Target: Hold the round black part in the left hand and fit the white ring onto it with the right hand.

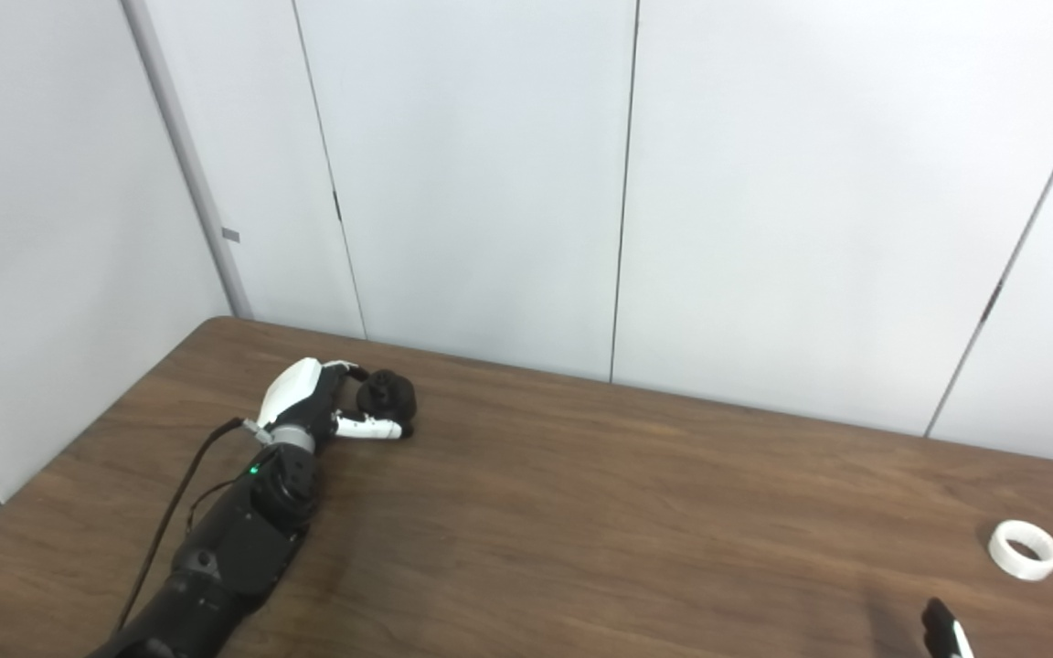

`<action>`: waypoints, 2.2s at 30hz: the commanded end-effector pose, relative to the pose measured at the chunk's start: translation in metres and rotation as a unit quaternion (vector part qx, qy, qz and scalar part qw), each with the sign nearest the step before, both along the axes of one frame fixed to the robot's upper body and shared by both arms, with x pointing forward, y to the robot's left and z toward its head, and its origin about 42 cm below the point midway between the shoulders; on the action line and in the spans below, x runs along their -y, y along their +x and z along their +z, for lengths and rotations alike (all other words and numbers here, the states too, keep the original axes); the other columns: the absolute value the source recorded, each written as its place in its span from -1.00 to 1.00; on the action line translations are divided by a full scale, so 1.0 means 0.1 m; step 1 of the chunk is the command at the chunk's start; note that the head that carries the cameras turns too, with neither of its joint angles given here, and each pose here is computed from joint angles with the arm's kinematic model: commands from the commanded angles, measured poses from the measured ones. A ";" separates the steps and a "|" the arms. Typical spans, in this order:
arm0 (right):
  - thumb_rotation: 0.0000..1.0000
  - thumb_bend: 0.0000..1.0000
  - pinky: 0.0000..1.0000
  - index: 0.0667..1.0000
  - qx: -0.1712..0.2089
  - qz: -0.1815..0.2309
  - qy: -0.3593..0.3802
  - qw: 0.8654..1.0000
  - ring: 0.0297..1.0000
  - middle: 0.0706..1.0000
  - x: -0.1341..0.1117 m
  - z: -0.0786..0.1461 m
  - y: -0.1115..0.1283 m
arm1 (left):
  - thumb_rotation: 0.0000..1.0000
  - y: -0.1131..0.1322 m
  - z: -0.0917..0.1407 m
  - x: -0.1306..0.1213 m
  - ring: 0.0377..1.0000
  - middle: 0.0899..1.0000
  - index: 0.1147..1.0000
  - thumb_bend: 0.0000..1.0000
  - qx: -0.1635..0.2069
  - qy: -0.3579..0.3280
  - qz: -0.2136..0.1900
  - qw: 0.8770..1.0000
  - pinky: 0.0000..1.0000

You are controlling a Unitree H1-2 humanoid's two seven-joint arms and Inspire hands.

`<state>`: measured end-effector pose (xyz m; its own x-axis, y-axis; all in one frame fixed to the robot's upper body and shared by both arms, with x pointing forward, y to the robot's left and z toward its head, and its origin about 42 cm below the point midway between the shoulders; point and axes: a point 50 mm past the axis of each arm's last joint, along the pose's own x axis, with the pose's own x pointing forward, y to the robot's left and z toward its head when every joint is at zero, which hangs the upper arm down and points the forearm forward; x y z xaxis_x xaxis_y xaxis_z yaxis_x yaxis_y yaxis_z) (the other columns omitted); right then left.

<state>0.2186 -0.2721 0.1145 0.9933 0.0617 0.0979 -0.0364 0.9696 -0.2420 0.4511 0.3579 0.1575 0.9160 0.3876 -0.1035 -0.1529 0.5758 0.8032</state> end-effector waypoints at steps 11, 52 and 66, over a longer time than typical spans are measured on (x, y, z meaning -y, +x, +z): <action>1.00 -0.13 1.00 1.00 -0.019 -0.005 0.004 1.000 1.00 1.00 -0.01 -0.12 -0.09 | -0.57 0.14 0.26 0.00 0.95 0.80 0.44 0.93 0.037 0.006 0.003 0.999 1.00; 1.00 -0.13 1.00 1.00 -0.022 -0.008 0.003 1.000 1.00 0.99 0.00 -0.13 -0.12 | -0.90 0.17 0.24 0.02 0.88 0.60 -0.16 0.09 0.061 -0.026 0.010 0.998 1.00; 1.00 -0.15 1.00 1.00 -0.021 -0.009 -0.007 1.000 1.00 0.98 -0.02 -0.13 -0.12 | -0.91 0.12 0.21 -0.03 0.82 0.55 -0.17 0.04 0.062 0.010 0.000 0.998 1.00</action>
